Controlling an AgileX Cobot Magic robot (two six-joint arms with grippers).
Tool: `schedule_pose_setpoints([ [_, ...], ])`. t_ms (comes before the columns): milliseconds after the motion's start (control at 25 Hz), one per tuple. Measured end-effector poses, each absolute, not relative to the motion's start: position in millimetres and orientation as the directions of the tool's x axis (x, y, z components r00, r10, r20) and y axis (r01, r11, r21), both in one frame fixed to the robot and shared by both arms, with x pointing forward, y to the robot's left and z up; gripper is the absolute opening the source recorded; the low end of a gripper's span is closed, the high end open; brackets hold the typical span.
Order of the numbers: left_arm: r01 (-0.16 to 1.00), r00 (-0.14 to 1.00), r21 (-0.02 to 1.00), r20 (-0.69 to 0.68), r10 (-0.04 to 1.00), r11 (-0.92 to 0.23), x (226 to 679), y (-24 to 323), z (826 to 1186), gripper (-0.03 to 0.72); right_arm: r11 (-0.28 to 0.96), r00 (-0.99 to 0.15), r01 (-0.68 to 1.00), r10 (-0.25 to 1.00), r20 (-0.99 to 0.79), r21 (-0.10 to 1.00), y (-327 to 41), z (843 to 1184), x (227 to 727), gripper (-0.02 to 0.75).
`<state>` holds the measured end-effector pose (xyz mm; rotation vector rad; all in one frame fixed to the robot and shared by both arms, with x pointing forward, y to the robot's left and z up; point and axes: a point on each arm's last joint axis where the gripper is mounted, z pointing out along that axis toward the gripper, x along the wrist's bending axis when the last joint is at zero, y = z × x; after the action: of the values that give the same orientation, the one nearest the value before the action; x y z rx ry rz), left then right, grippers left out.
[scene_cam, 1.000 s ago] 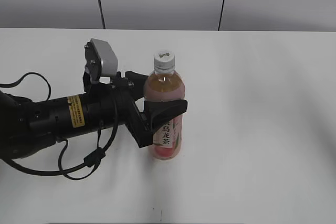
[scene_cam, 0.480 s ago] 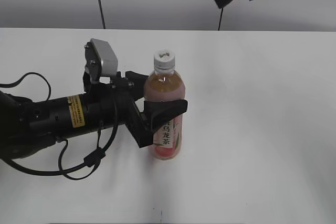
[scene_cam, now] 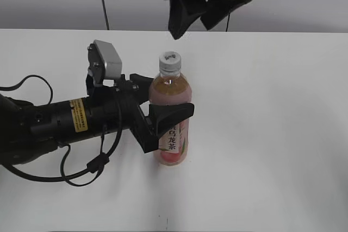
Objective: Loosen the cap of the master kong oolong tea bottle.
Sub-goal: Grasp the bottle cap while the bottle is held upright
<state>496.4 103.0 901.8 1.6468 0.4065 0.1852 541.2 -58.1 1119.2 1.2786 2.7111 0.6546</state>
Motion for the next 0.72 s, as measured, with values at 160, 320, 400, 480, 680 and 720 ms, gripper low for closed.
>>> schedule_pose_setpoints([
  [160, 0.153, 0.922, 0.986, -0.117, 0.369, -0.071, 496.4, 103.0, 901.8, 0.463, 0.586, -0.672, 0.709, 0.730, 0.126, 0.392, -42.4, 1113.4, 532.4, 0.471],
  [320, 0.153, 0.922, 0.986, -0.117, 0.369, -0.071, 496.4, 103.0, 901.8, 0.463, 0.589, -0.669, 0.721, 0.728, 0.149, 0.365, -30.4, 1103.9, 528.5, 0.471],
  [400, 0.153, 0.922, 0.986, -0.117, 0.369, -0.071, 496.4, 103.0, 901.8, 0.463, 0.585, -0.663, 0.732, 0.729, 0.167, 0.350, -26.6, 1098.4, 529.1, 0.471],
  [480, 0.153, 0.922, 0.986, -0.117, 0.369, -0.071, 496.4, 103.0, 901.8, 0.463, 0.583, -0.658, 0.740, 0.731, 0.179, 0.337, -24.0, 1093.3, 530.2, 0.471],
  [680, 0.153, 0.922, 0.986, -0.117, 0.369, -0.071, 496.4, 103.0, 901.8, 0.463, 0.571, -0.638, 0.759, 0.749, 0.180, 0.314, -21.8, 1085.4, 533.2, 0.469],
  [720, 0.153, 0.922, 0.986, -0.117, 0.369, -0.071, 496.4, 103.0, 901.8, 0.463, 0.569, -0.636, 0.760, 0.751, 0.177, 0.314, -22.0, 1085.4, 533.4, 0.465],
])
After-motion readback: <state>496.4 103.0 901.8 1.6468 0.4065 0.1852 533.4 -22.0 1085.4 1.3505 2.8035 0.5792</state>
